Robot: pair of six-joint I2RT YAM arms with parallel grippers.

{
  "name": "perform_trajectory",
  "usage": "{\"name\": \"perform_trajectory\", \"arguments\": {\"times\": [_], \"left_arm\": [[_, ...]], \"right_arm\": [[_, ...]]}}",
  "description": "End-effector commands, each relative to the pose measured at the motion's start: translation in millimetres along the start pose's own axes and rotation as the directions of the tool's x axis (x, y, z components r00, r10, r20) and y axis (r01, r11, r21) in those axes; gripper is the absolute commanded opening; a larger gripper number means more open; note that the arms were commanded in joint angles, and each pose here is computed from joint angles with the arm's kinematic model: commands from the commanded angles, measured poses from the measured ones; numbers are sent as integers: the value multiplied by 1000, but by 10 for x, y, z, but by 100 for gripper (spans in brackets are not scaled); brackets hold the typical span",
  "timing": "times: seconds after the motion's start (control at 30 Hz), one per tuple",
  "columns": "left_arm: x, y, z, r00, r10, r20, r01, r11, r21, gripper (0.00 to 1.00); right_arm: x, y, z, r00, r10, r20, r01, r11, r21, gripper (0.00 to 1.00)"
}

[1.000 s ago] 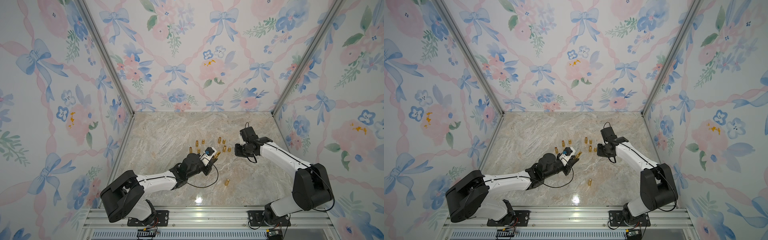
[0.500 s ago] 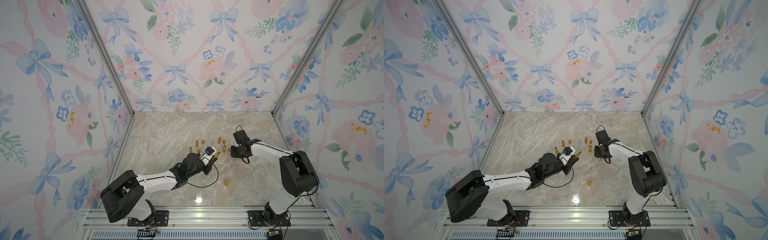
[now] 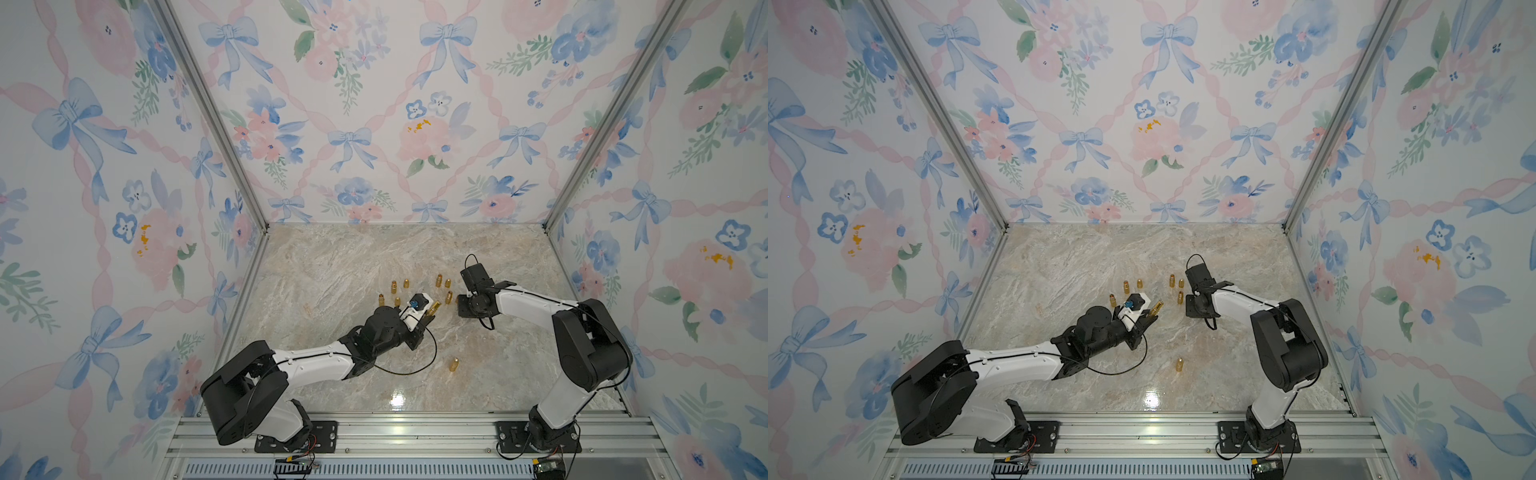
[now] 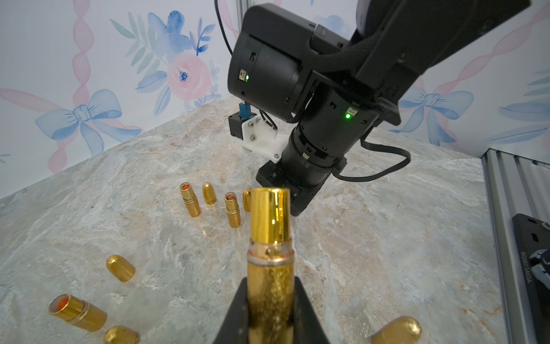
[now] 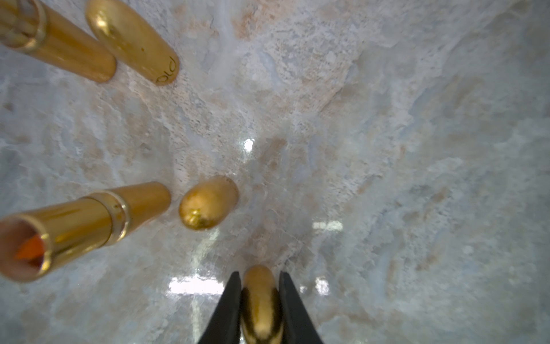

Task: Open the lipstick cap
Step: Place the cover at the center of the board, then place the lipstick at the center of the board.

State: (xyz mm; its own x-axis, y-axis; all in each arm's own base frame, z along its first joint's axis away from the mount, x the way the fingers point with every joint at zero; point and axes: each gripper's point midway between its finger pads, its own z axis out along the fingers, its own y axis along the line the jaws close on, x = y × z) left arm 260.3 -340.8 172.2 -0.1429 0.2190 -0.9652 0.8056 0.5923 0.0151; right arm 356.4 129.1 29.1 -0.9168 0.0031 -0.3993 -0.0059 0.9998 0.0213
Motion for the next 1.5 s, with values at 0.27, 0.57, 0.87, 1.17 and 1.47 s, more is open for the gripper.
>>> {"name": "perform_trajectory", "arguments": {"times": [0.27,0.57,0.87,1.17,1.47], "left_arm": [[-33,28,-11,1000,-6,19,6,1000,-16,0],[-81,33,-29,1000,-2,31,3,1000,-19,0],[-121,77,46,999,-16,36,18,999,-43,0],[-183,-10,110,999,-16,47,16,1000,2,0],[-208,-109,112,999,-2,53,-1,999,47,0]], "right_arm": [[-12,37,-194,1000,-20,21,20,1000,-11,41],[-69,11,-929,996,-16,82,22,997,-76,52],[75,375,-1678,998,-34,58,53,927,-372,56],[84,970,-2183,1000,17,9,-6,703,-711,59],[77,1285,-2073,1000,-16,-24,-7,666,-746,54]]}}
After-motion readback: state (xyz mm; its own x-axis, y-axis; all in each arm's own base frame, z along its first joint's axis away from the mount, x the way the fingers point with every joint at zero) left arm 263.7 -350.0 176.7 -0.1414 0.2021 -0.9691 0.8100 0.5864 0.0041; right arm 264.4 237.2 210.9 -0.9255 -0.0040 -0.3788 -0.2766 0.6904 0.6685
